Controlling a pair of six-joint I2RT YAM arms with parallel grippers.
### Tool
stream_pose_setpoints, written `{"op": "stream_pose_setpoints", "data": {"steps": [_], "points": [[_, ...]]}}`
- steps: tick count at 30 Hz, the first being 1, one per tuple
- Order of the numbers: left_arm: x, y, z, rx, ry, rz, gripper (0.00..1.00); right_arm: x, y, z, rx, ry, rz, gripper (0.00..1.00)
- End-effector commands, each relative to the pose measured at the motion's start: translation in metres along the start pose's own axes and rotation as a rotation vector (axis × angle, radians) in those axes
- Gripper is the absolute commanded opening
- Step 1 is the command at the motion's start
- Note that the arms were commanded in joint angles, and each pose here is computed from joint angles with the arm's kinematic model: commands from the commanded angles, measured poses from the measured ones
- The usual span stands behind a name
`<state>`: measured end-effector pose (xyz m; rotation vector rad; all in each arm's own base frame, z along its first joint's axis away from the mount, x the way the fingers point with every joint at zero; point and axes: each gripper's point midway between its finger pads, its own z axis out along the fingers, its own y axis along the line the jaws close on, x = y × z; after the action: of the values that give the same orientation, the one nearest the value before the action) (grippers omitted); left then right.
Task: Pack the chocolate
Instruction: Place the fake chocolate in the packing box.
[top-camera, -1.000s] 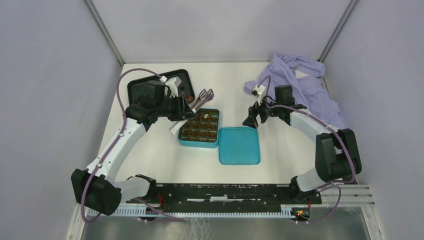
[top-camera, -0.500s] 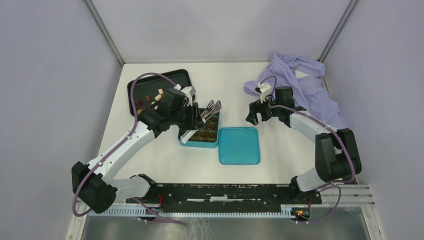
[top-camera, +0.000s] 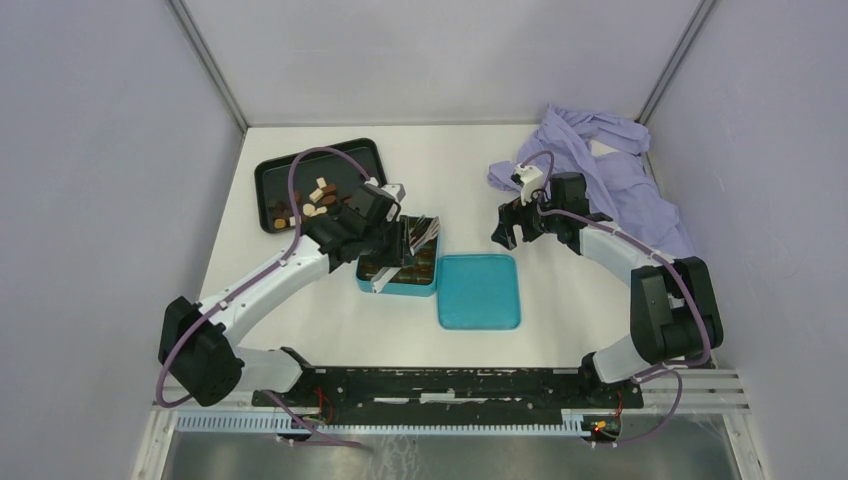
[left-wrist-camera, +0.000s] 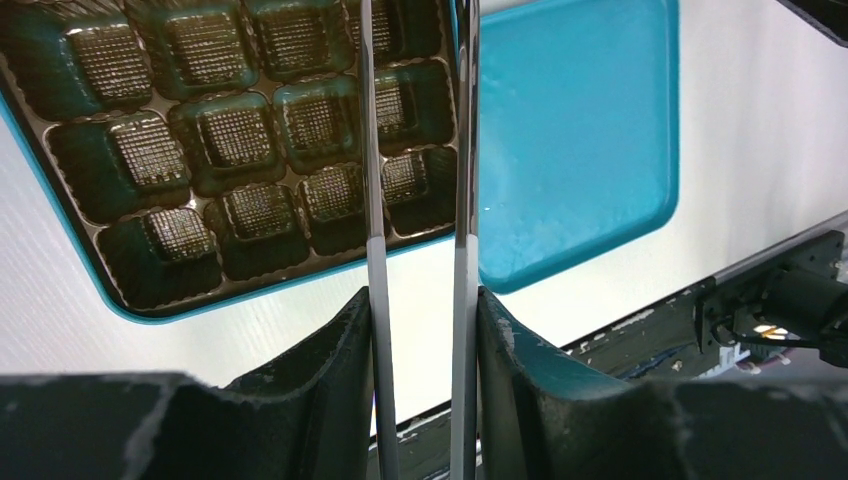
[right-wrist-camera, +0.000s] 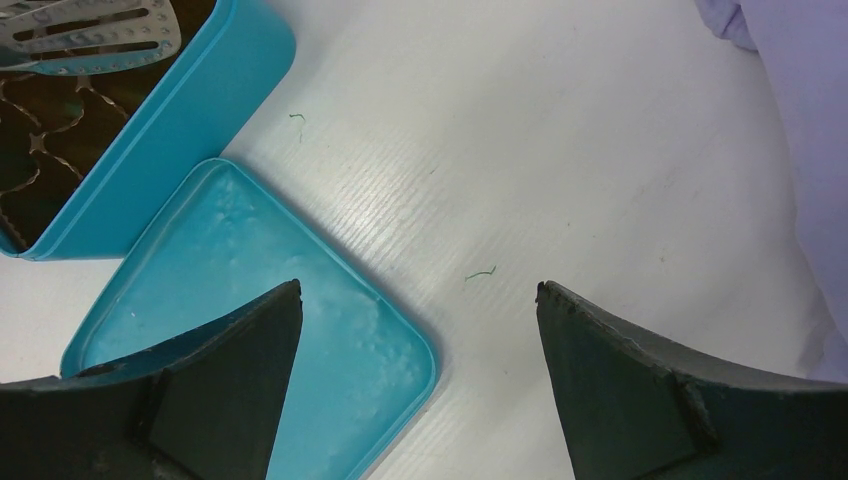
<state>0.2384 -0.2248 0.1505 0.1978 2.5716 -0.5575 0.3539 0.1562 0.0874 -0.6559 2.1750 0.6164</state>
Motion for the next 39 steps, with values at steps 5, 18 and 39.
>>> {"op": "stream_pose_setpoints", "data": {"steps": [5,18,39], "points": [[-0.017,-0.002,0.001,-0.029,-0.056,-0.024,0.19,-0.01,-0.002,-0.001,0.008,-0.034,-0.013,0.93],[-0.018,-0.004,0.005,-0.034,-0.049,-0.018,0.4,-0.01,0.0,-0.001,-0.005,-0.035,-0.016,0.93],[-0.029,-0.007,-0.005,-0.038,-0.104,-0.022,0.47,-0.011,0.004,-0.002,-0.024,-0.04,-0.026,0.93]]}}
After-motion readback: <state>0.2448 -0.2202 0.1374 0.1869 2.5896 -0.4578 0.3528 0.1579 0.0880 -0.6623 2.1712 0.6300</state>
